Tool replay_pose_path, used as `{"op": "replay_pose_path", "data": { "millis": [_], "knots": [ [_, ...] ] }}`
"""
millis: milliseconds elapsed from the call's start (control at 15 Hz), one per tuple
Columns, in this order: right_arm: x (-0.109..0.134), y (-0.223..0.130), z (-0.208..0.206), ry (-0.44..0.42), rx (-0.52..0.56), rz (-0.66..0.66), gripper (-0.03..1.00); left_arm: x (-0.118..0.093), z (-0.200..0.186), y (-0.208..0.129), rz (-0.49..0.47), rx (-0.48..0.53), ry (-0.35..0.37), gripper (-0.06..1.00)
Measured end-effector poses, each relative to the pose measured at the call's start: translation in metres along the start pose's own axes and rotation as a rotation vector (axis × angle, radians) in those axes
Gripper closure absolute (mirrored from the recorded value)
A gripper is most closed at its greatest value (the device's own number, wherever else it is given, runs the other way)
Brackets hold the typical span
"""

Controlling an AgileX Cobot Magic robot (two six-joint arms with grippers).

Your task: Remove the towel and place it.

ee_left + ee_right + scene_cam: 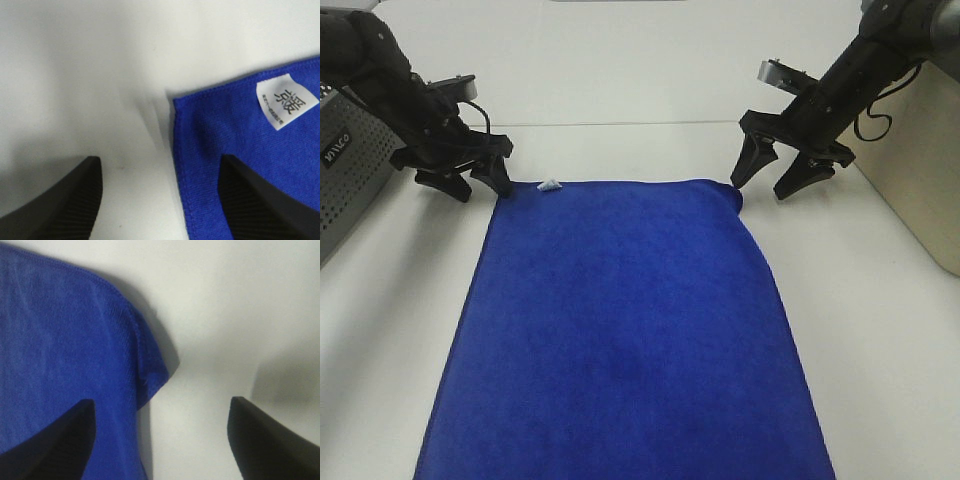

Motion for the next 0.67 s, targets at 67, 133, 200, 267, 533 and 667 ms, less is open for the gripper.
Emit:
{"op": "replay_pose_path", "data": {
  "millis": [67, 133, 200, 267, 533, 667],
  "knots": [
    [-0.001, 0.005, 0.002, 0.002, -0.025, 0.0, 0.24, 0.0, 0.0, 0.0, -0.002, -0.002, -0.002, 0.31],
    [-0.002, 0.005, 0.005, 0.005, -0.025, 0.003, 0.24, 0.0, 0.001, 0.0, -0.004, -0.003, -0.004, 0.31],
    [-0.003, 0.006, 0.006, 0.004, -0.027, 0.004, 0.24, -0.001, 0.001, 0.0, -0.006, -0.003, -0.005, 0.31],
    [-0.003, 0.007, 0.006, 0.005, -0.032, 0.004, 0.24, -0.001, 0.001, 0.001, -0.006, -0.005, -0.005, 0.31],
    [-0.003, 0.01, 0.007, 0.004, -0.046, -0.001, 0.24, -0.001, 0.001, 0.001, -0.006, -0.005, -0.005, 0.31],
    [-0.008, 0.007, 0.017, 0.01, -0.028, 0.011, 0.24, -0.001, 0.001, 0.001, -0.006, -0.005, -0.005, 0.31]
  ]
}}
Point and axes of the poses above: a point on each arm's last joint axis where the gripper is mounted, z pointing out along that axis toward the gripper, x along the wrist's bending axis when the last joint is at zero, y = z × x, the point moved 10 cm from there along z, pointing out along that axis toward the gripper, and after that the axes turned 6 degrees about z, right-handed, at the moved point
